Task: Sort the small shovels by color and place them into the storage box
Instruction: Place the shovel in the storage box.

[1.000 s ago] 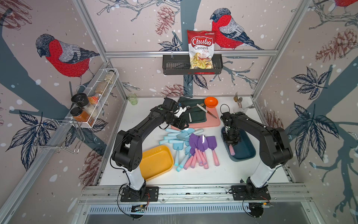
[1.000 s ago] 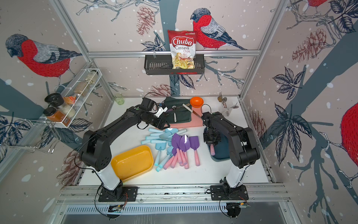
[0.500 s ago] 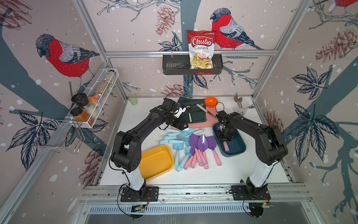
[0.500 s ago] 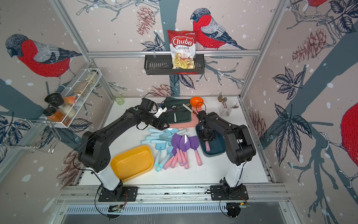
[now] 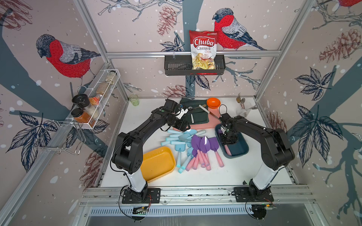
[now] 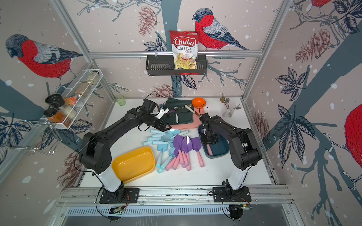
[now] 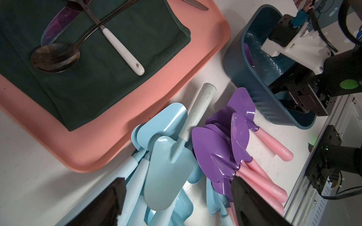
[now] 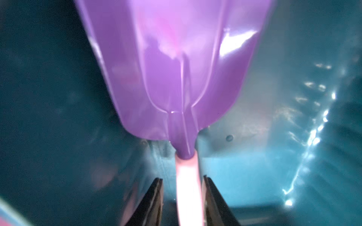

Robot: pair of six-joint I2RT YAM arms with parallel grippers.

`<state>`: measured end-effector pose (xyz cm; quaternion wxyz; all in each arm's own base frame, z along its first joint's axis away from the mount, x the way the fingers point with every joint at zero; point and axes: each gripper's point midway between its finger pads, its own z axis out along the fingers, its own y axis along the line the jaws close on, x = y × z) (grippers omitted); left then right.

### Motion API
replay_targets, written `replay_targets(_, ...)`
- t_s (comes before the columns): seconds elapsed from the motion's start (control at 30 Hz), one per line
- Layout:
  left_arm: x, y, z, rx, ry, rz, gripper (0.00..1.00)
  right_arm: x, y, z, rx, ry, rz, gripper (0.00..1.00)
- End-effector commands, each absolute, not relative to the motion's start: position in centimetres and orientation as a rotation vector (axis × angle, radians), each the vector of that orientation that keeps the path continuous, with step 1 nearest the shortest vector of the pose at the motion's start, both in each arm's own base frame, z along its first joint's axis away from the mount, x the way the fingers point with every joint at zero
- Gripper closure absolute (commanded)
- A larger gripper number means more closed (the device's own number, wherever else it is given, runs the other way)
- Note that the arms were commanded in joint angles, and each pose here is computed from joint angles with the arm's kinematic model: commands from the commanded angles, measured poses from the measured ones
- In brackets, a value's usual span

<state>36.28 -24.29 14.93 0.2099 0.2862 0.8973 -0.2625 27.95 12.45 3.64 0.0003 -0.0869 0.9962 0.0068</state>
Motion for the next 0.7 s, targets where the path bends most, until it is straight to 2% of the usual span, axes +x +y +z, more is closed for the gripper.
replay_targets(0.0,36.7,-24.4,15.4,0.803,2.464,-0.731,0.12,27.7,12.5,3.8,-0.293,3.118,0.039,0.6)
replay_targets(0.2,36.7,-24.3,15.4,0.802,2.463,-0.72,0.12,29.2,12.3,6.7,-0.244,3.033,0.01,0.57)
replay_targets(0.4,36.6,-24.0,15.3,0.801,2.458,-0.697,0.12,32.1,14.6,12.2,-0.114,2.834,0.184,0.41)
replay_targets(0.67,36.6,-23.2,14.8,0.775,2.472,-0.67,0.1,31.7,17.1,10.7,-0.091,2.775,0.283,0.39)
